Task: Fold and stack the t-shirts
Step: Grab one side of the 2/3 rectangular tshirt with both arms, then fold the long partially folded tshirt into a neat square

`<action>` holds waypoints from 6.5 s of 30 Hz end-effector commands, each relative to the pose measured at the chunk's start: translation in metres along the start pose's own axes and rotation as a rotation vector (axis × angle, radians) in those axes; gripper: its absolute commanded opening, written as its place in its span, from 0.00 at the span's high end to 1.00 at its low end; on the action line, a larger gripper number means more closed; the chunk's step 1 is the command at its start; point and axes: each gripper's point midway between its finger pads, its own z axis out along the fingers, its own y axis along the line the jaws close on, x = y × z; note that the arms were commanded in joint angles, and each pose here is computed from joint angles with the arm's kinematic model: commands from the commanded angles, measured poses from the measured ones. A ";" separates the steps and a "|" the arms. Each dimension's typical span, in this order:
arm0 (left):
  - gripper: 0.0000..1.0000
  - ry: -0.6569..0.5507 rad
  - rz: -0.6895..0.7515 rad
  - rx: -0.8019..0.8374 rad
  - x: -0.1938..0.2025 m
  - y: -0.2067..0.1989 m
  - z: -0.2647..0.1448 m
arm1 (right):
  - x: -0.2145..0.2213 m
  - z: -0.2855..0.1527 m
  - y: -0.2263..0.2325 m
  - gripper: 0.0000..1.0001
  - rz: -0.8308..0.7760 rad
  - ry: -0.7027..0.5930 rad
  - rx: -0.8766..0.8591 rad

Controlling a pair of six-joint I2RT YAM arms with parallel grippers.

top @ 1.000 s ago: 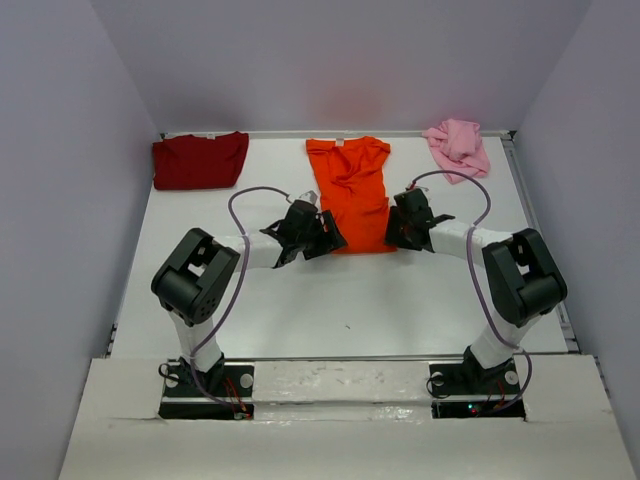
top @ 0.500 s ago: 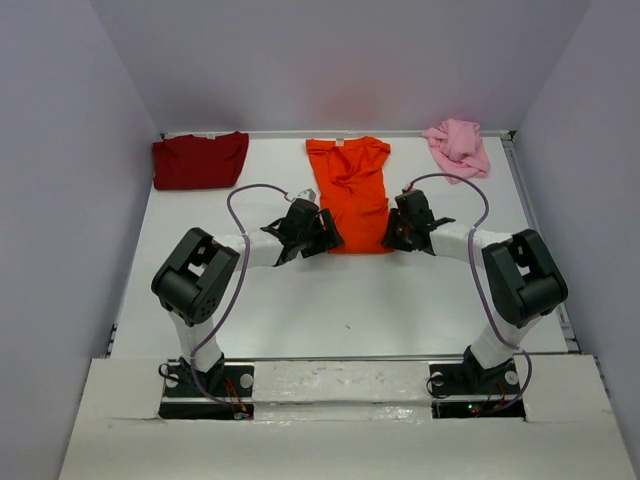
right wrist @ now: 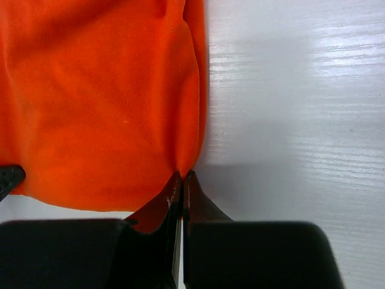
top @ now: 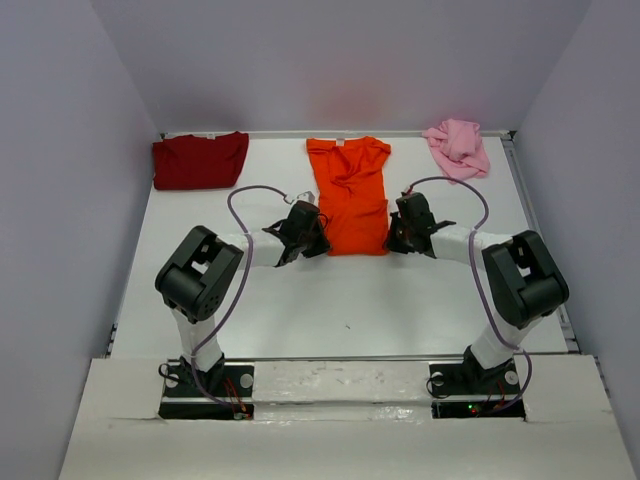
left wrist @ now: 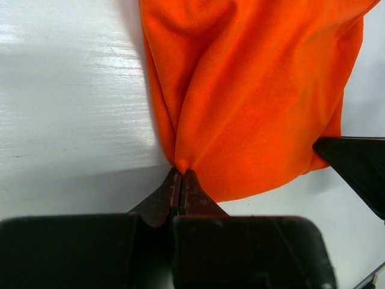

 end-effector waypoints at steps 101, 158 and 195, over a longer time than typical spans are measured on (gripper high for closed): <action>0.01 -0.310 0.147 0.170 -0.271 -0.100 0.061 | -0.229 0.009 -0.031 0.43 0.002 -0.444 0.395; 0.01 -0.594 0.243 -0.041 -0.247 -0.057 -0.201 | -0.237 0.103 0.041 0.47 -0.124 -0.190 -0.016; 0.01 -0.554 0.250 -0.013 -0.242 -0.060 -0.192 | -0.266 0.032 0.061 0.46 -0.309 -0.235 -0.062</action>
